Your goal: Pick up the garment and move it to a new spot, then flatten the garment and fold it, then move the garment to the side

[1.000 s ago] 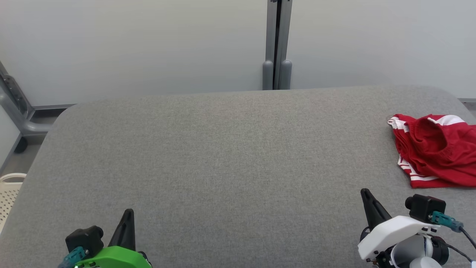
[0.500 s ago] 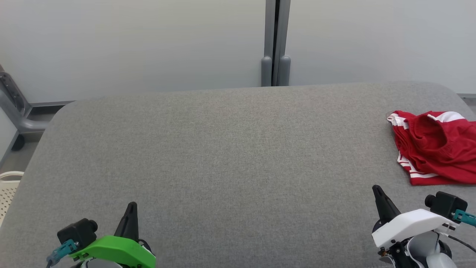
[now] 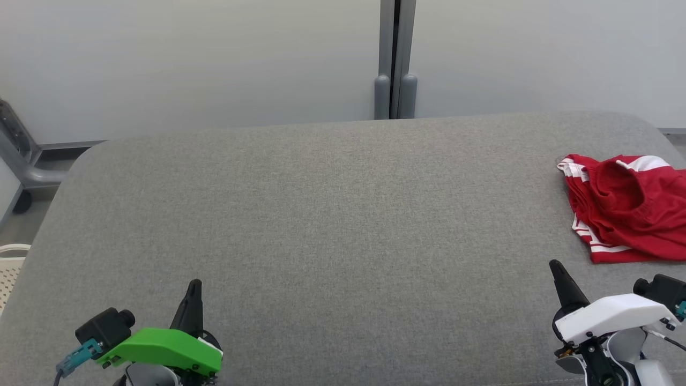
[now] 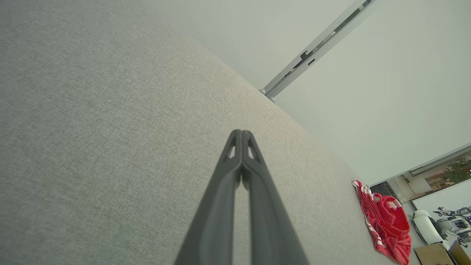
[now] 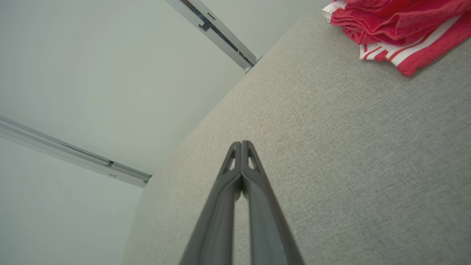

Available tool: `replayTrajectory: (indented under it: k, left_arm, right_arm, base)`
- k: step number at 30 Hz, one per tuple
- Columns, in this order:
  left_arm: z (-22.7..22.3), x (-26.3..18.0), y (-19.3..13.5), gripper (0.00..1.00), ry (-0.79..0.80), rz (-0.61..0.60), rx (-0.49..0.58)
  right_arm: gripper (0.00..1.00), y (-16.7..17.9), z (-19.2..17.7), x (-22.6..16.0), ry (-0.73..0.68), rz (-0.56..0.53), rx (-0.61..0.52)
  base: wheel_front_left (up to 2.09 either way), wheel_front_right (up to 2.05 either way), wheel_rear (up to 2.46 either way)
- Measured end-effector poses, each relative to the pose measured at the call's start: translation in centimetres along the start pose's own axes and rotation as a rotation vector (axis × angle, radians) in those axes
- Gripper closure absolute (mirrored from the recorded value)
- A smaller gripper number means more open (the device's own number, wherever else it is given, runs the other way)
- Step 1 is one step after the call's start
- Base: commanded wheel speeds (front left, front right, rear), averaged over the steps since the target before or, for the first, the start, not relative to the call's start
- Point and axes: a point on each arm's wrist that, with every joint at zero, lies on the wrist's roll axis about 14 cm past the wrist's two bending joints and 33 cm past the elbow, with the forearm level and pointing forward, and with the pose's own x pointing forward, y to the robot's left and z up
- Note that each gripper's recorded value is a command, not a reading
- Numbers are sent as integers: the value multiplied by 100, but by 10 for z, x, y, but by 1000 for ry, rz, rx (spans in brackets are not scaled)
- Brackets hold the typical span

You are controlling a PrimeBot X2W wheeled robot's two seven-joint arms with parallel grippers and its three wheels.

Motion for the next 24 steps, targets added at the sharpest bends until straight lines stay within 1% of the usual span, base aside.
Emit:
replayTrajectory:
  k: [1, 24]
  left_arm:
    - [0, 0, 0, 100, 0, 0, 0]
    - [4, 15, -12, 100, -17, -34, -272]
  right_arm:
    - [100, 0, 0, 0, 0, 0, 0]
    - [100, -16, 16, 4, -35, -17, 261]
  base:
    - [0, 0, 0]
    - [0, 0, 0]
